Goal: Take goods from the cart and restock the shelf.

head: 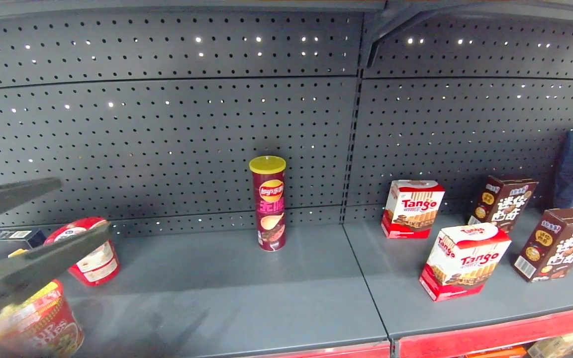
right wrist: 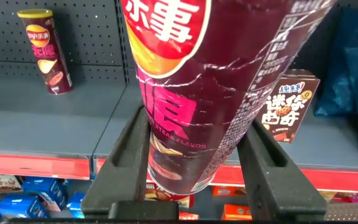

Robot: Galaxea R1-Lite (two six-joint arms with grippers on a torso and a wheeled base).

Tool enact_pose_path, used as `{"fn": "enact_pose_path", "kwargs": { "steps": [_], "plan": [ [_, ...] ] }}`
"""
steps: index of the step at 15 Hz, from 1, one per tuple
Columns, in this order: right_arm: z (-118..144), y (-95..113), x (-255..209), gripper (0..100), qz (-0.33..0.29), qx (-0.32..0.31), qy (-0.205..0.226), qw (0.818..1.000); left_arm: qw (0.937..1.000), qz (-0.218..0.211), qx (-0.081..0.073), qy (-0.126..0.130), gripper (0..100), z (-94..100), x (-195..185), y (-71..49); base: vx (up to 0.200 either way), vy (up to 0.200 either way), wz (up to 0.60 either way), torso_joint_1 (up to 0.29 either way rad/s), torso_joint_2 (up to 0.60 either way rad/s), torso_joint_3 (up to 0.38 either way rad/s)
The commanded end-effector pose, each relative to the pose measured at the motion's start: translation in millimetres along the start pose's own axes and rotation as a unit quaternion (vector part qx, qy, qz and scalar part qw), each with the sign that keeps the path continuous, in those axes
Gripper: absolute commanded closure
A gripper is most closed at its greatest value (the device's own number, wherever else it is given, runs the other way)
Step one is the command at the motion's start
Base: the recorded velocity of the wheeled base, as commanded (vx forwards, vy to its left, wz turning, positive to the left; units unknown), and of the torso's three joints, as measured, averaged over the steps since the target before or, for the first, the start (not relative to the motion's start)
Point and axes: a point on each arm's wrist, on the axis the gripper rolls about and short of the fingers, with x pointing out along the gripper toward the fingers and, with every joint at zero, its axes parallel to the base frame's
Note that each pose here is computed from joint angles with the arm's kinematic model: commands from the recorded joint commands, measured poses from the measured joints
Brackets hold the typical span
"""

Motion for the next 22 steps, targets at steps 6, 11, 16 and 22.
{"fn": "enact_pose_path", "kwargs": {
  "steps": [6,11,16,22],
  "plan": [
    [-1.5,-0.2,0.7,100,0.002,0.002,0.004,1.0,0.9843,-0.167,-0.026,0.051,0,-80.1,170.0,52.6,0.0,0.0,0.0,0.0,0.0,0.0],
    [-0.6,-0.4,1.5,100,0.005,0.003,0.005,1.0,0.9725,-0.227,-0.034,0.04,0,-109.0,196.8,59.6,0.0,0.0,0.0,0.0,0.0,0.0],
    [-2.3,-0.6,1.9,100,0.009,0.009,0.008,1.0,0.9655,-0.253,-0.043,0.044,0,-127.1,223.5,68.5,0.0,0.0,0.0,0.0,0.0,0.0],
    [0.7,-0.8,2.2,100,0.012,0.01,0.006,1.0,0.9613,-0.267,-0.055,0.041,0,-149.0,249.4,78.9,0.0,0.0,0.0,0.0,0.0,0.0]
  ]
}}
